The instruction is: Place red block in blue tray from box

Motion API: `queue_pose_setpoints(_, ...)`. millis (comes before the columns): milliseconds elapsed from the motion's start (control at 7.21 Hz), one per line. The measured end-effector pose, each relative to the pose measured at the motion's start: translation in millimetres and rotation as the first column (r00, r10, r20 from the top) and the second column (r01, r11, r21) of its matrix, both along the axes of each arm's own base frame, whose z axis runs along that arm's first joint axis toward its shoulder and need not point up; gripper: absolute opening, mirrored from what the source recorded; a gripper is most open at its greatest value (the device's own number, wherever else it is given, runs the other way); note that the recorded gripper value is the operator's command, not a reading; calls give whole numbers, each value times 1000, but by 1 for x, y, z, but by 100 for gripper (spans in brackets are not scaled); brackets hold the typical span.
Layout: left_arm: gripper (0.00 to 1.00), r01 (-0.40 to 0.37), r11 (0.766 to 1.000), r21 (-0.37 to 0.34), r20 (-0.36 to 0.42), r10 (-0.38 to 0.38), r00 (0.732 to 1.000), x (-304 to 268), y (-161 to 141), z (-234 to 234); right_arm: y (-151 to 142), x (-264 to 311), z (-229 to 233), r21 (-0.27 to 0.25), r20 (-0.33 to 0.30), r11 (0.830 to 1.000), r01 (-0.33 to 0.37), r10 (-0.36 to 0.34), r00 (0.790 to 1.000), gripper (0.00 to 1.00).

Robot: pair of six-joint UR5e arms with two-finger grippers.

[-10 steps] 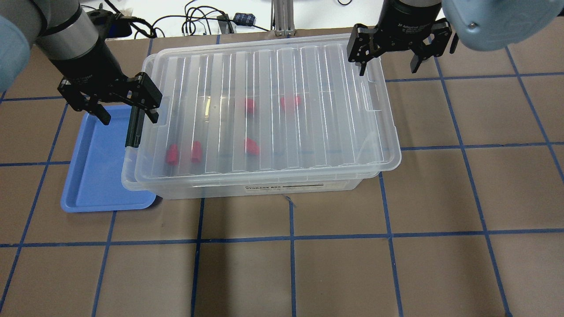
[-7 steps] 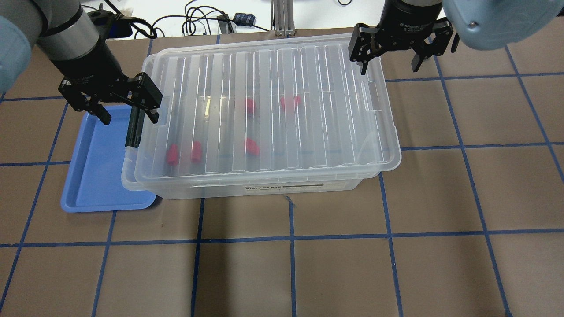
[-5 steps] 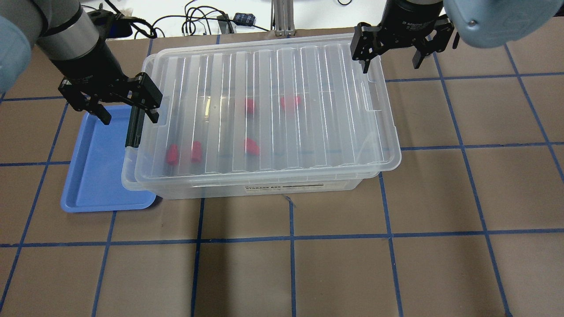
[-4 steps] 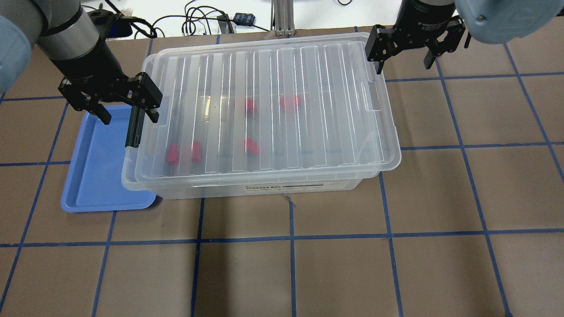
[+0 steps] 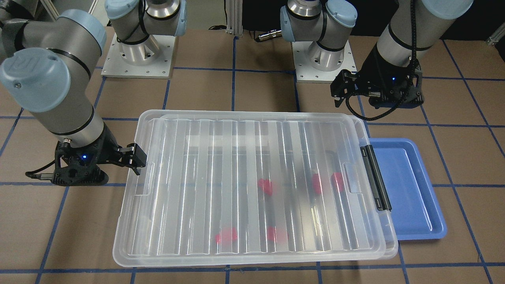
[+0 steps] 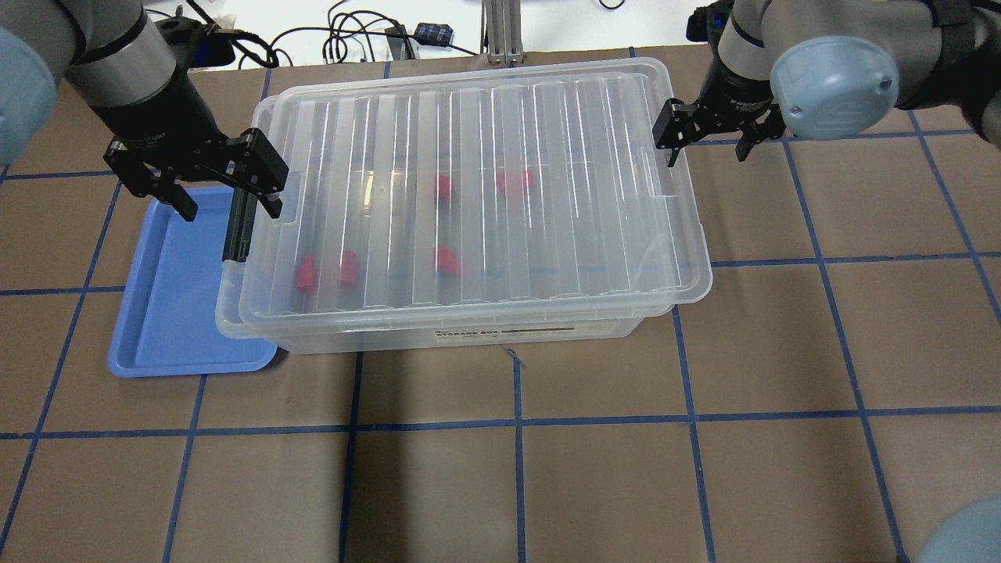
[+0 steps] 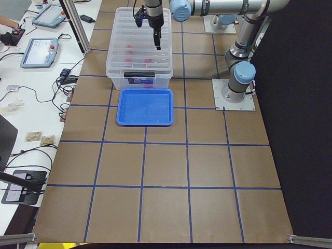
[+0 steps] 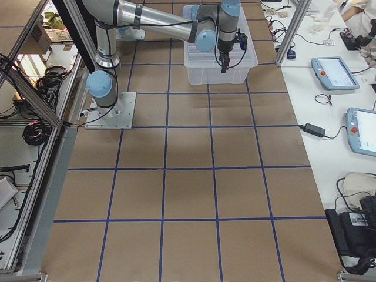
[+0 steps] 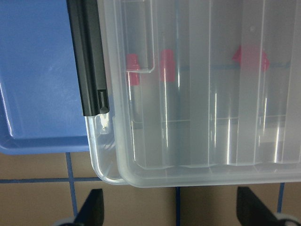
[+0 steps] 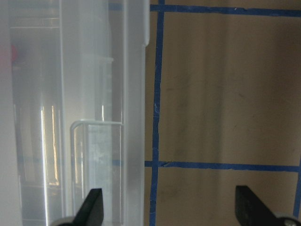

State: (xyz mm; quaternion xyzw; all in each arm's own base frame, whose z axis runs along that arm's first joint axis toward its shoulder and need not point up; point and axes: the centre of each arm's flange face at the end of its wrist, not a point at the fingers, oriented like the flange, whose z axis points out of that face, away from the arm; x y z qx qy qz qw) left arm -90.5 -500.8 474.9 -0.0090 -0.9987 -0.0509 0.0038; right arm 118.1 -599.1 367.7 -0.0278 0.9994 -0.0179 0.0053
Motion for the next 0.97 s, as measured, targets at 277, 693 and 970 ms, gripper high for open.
queue_pose_setpoints(277,100,0,1000,0,0,0,1000,0,0,0,1,-3,-8,-4,1,1000,-5,5,1000,98)
queue_pose_setpoints(693,100,0,1000,0,0,0,1000,0,0,0,2,-9,-17,-14,-10,999,-36,36,999,98)
queue_pose_setpoints(970,100,0,1000,1,0,0,1000,0,0,0,-4,-42,-17,-34,-13,999,-8,7,1000,99)
